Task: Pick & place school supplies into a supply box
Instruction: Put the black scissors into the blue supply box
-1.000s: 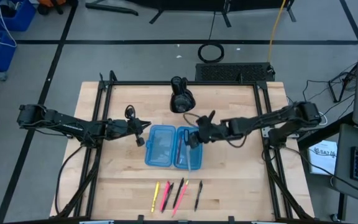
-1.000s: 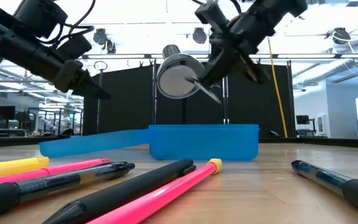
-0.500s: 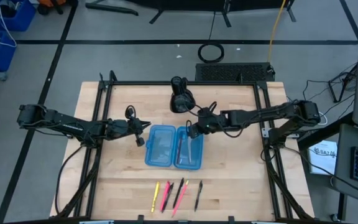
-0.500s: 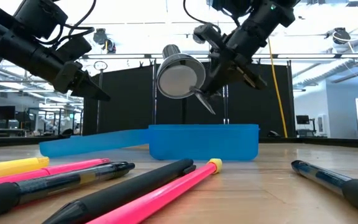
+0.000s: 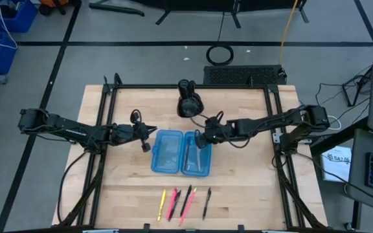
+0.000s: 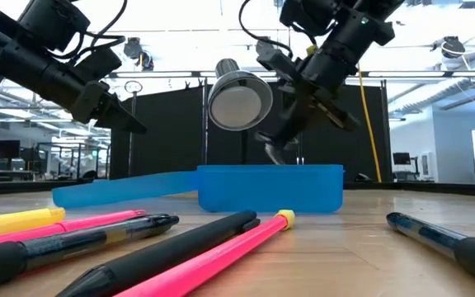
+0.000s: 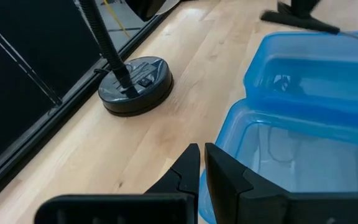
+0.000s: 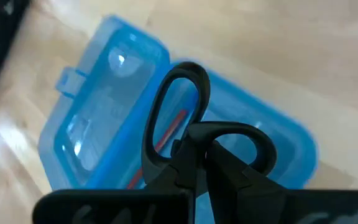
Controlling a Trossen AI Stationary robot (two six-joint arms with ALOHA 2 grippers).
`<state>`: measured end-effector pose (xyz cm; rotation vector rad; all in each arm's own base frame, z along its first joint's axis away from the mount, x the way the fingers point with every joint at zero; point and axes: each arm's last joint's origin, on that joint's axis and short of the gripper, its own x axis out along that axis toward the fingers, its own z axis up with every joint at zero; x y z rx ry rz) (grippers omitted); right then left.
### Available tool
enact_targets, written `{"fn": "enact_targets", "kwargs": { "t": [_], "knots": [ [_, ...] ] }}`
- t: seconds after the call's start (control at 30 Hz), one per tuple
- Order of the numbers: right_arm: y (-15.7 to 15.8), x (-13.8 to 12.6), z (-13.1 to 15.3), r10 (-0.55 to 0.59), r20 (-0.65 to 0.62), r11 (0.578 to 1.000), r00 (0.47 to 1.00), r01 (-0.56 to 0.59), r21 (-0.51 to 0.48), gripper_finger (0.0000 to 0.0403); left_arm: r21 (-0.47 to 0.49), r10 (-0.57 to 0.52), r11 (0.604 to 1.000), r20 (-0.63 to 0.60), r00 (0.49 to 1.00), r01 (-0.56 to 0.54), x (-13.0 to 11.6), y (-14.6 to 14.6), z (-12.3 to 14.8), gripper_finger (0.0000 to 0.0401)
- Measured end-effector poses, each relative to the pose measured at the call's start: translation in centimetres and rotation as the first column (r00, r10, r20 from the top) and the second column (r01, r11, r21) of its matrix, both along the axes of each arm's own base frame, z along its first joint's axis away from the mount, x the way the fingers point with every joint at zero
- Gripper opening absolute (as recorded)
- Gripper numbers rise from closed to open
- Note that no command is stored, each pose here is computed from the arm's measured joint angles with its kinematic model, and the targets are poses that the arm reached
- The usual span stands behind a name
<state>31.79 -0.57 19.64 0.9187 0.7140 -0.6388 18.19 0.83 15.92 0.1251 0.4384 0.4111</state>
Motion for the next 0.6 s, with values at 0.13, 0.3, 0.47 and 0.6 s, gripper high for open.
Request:
{"fn": "enact_targets", "kwargs": {
  "t": [0.13,0.3,0.47,0.6],
  "knots": [
    [0.2,0.3,-0.6,0.009,-0.014,1.0,1.0,-0.009,-0.005,0.0008,-0.001,0.008,1.0,0.004,1.0,-0.008,0.0,0.1,0.0,0.0031],
    [0.2,0.7,-1.8,0.018,-0.04,1.0,0.999,-0.017,0.006,0.0008,-0.002,0.014,1.0,0.002,1.0,-0.014,0.0,0.3,0.0,0.0031],
    [0.4,1.3,-2.9,0.036,-0.049,0.999,0.998,-0.034,0.041,0.0008,-0.006,0.018,1.0,0.0,1.0,-0.018,0.0,0.4,0.0,0.0031],
    [0.5,1.5,-3.7,0.038,-0.067,0.998,0.997,-0.035,0.055,0.0007,-0.009,0.016,1.0,0.0,1.0,-0.016,0.0,0.5,0.0,0.0031]
  ]
}}
